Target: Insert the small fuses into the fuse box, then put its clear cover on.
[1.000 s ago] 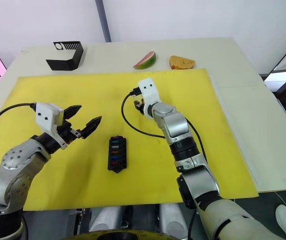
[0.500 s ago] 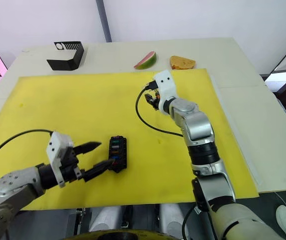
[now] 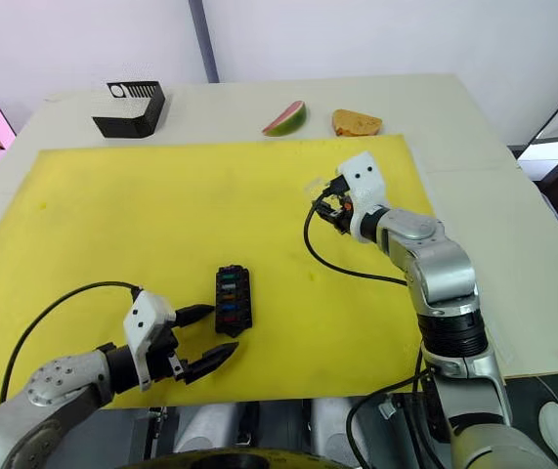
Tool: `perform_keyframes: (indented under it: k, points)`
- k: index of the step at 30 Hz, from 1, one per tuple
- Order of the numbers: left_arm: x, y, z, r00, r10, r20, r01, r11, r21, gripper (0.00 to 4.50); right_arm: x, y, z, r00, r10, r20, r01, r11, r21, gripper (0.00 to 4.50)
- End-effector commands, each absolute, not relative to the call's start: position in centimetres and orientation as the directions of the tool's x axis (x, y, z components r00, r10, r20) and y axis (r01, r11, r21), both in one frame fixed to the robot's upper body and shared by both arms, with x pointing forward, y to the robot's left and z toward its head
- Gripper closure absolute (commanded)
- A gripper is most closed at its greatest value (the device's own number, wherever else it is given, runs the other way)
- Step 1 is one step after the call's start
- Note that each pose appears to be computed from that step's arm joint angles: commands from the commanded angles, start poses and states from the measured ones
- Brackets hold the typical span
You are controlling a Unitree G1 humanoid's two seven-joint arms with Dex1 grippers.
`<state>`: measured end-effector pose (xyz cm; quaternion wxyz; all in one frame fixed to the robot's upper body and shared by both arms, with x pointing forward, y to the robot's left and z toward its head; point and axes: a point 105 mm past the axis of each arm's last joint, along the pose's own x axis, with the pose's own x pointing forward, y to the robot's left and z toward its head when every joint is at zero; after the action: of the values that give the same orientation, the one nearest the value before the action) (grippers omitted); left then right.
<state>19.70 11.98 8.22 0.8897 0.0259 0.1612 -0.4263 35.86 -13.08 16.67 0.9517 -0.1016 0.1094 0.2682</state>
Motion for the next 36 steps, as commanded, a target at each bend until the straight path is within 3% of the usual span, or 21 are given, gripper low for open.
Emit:
perform_keyframes:
  k: [1, 9, 16, 22, 31, 36]
  points:
    - [20.4, 12.7, 7.3, 0.607, -0.717, -0.343, 0.759, 0.65, -0.015, 0.0, 35.5, -14.0, 18.5, 0.855, 0.474, -0.209, -0.508, 0.847, -0.158, 2.81]
    - [22.2, 14.2, 9.0, 0.642, -0.71, -0.291, 0.748, 0.664, 0.03, 0.0, 34.9, -14.8, 18.5, 0.859, 0.466, -0.212, -0.501, 0.851, -0.158, 2.81]
    - [23.9, 16.1, 11.1, 0.639, -0.716, -0.281, 0.758, 0.648, 0.073, 0.0, 32.9, -13.4, 18.7, 0.788, 0.577, -0.216, -0.612, 0.775, -0.16, 2.81]
    - [22.3, 14.2, 10.8, 0.595, -0.759, -0.264, 0.782, 0.622, -0.024, 0.0, 31.7, -13.2, 18.5, 0.749, 0.62, -0.234, -0.66, 0.732, -0.169, 2.81]
    - [21.2, 12.0, 9.5, 0.706, -0.657, -0.263, 0.668, 0.742, -0.06, 0.0, 30.9, -13.4, 17.9, 0.74, 0.621, -0.261, -0.667, 0.727, -0.162, 2.81]
    - [22.5, 11.6, 8.8, 0.739, -0.624, -0.256, 0.63, 0.774, -0.067, 0.0, 31.0, -13.4, 18.2, 0.738, 0.62, -0.265, -0.669, 0.724, -0.171, 2.81]
